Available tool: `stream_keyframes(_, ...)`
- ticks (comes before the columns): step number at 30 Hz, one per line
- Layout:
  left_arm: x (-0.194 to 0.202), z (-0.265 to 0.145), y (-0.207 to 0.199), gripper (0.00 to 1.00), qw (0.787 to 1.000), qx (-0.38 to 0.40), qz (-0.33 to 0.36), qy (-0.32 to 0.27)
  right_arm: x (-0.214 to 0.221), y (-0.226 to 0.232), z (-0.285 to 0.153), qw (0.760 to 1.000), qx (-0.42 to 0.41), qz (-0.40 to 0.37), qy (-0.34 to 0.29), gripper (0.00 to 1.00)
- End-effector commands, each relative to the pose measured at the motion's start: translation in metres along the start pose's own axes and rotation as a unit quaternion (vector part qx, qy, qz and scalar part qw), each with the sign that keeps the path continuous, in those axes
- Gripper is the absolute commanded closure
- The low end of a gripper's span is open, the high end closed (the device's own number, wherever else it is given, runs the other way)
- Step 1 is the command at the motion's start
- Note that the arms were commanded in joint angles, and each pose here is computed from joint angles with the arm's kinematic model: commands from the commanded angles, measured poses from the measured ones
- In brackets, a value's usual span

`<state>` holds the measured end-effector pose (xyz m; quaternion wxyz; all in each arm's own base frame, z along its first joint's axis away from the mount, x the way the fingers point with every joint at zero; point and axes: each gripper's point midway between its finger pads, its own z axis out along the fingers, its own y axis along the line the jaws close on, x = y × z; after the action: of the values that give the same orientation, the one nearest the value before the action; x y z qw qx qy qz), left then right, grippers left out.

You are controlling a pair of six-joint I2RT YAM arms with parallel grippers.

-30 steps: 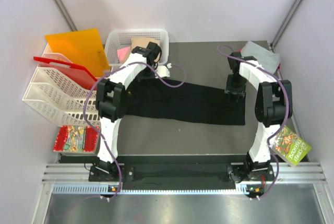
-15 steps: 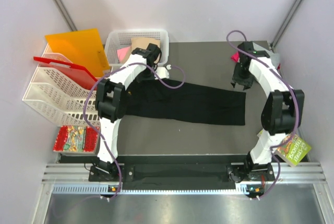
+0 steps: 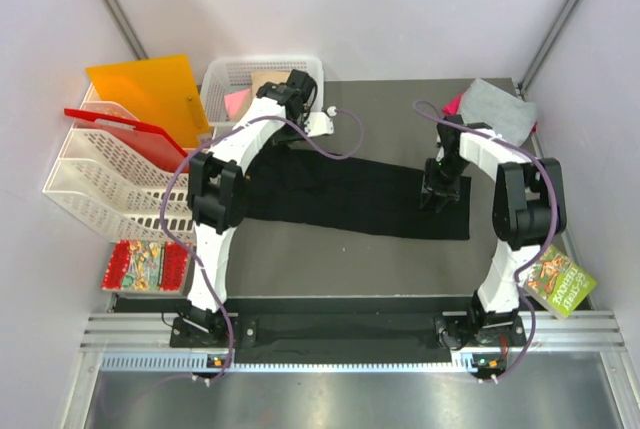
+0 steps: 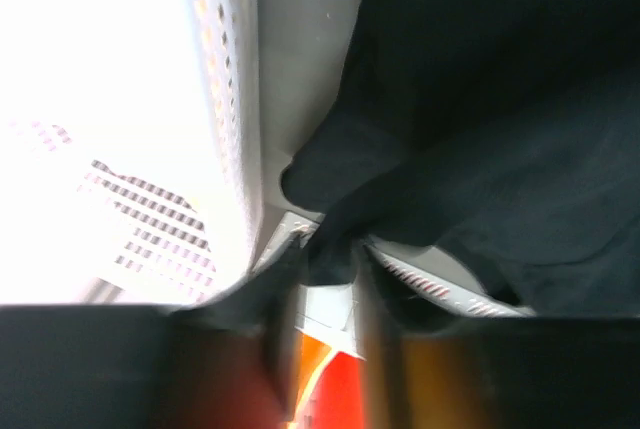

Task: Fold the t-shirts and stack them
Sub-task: Fold the other side of the tshirt into a rectangle

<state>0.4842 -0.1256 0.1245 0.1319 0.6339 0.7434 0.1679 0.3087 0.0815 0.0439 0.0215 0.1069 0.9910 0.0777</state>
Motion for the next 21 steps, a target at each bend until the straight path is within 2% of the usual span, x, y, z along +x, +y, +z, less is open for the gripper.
stream_keyframes(1, -0.014, -0.013, 0.015, 0.36, 0.998, -0.034, -0.036, -0.027, -0.03, 0.007, 0.005, 0.999, -0.001, -0.011, -0.034, 0.56)
stream_keyframes(3, -0.007, -0.015, 0.01, 0.01, 0.998, -0.032, -0.041, -0.018, -0.037, 0.005, 0.009, 0.999, 0.012, -0.009, -0.034, 0.56)
stream_keyframes(10, 0.027, -0.04, -0.019, 0.01, 0.998, -0.005, -0.06, -0.01, -0.038, -0.005, 0.018, 0.999, 0.04, -0.006, -0.032, 0.58)
stream_keyframes(14, 0.039, -0.072, -0.065, 0.01, 0.994, 0.076, -0.073, -0.018, -0.043, -0.012, 0.022, 0.997, 0.058, 0.0, -0.04, 0.58)
stream_keyframes(18, 0.056, -0.057, -0.122, 0.01, 0.986, 0.149, -0.077, 0.006, -0.049, -0.021, 0.029, 0.996, 0.076, 0.013, -0.049, 0.58)
stream_keyframes(21, 0.064, -0.039, -0.144, 0.01, 0.984, 0.156, -0.082, 0.016, -0.048, -0.025, 0.037, 0.995, 0.087, 0.021, -0.041, 0.59)
